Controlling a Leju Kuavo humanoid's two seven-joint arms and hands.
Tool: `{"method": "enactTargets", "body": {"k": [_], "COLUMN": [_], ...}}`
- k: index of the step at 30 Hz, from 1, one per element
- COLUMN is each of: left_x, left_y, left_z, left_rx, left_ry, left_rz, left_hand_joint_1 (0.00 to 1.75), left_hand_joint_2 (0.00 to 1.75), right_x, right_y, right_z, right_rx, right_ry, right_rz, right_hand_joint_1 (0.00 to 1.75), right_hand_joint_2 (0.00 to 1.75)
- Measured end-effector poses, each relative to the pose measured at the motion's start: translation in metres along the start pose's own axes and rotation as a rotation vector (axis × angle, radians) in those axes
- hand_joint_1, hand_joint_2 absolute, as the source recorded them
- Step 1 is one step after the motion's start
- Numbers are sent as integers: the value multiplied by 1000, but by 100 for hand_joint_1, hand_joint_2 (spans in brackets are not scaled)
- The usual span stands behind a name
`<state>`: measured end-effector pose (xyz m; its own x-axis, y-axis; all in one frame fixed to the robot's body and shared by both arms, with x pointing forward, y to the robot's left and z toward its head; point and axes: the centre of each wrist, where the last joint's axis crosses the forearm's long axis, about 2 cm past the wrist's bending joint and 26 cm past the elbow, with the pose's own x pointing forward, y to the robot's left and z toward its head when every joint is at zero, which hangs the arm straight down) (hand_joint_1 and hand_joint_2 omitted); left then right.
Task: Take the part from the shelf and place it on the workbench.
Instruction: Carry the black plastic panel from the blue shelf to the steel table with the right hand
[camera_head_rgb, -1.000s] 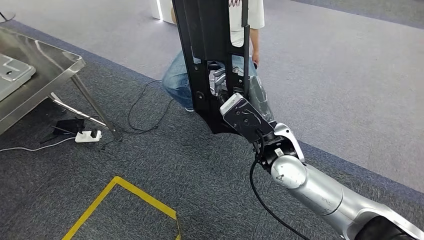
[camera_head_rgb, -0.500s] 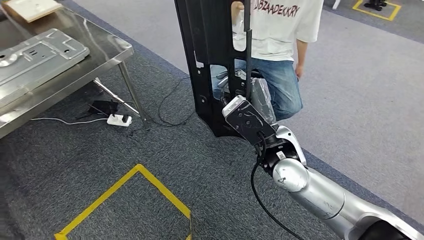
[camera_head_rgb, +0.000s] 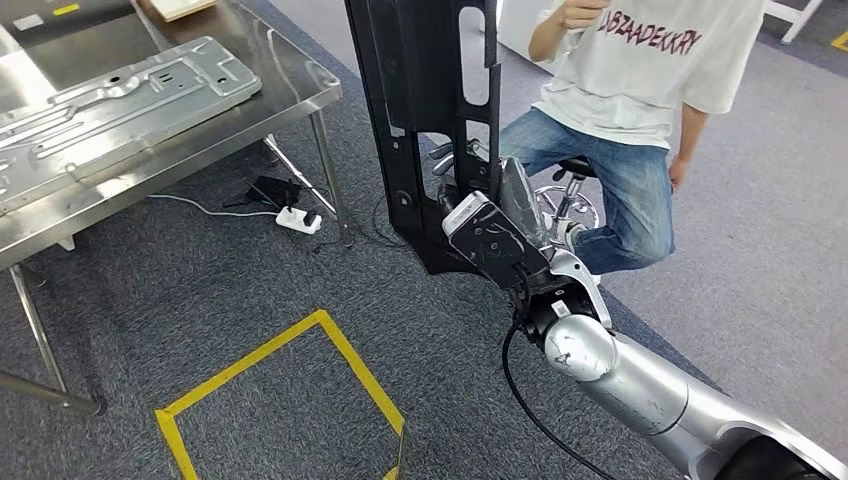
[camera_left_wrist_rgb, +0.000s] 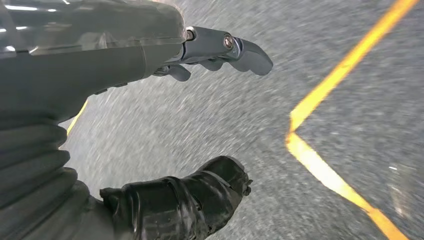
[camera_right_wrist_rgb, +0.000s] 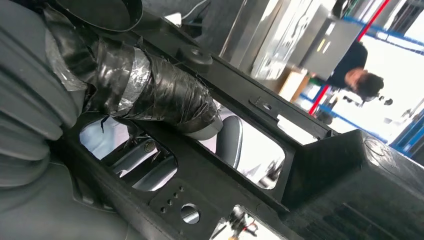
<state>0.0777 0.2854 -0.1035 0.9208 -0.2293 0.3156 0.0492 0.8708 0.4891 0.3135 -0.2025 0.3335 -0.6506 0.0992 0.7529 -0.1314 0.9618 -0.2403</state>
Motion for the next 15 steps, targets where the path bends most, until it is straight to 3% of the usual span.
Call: {"method": "enactTargets", "body": {"k": [15], "left_x": [4], "left_y": [1], "left_z": [-1], "left_rx": [2], "left_ry": [-9], "left_rz": [2], "left_hand_joint_1": [0], "left_hand_joint_2": [175], "right_x": [1], "right_y": [-1], "right_z": [0], "right_rx": [3], "right_ry": [-4], "right_rz": [5], "right_hand_joint_1": [175], "right_hand_joint_2": [175]}}
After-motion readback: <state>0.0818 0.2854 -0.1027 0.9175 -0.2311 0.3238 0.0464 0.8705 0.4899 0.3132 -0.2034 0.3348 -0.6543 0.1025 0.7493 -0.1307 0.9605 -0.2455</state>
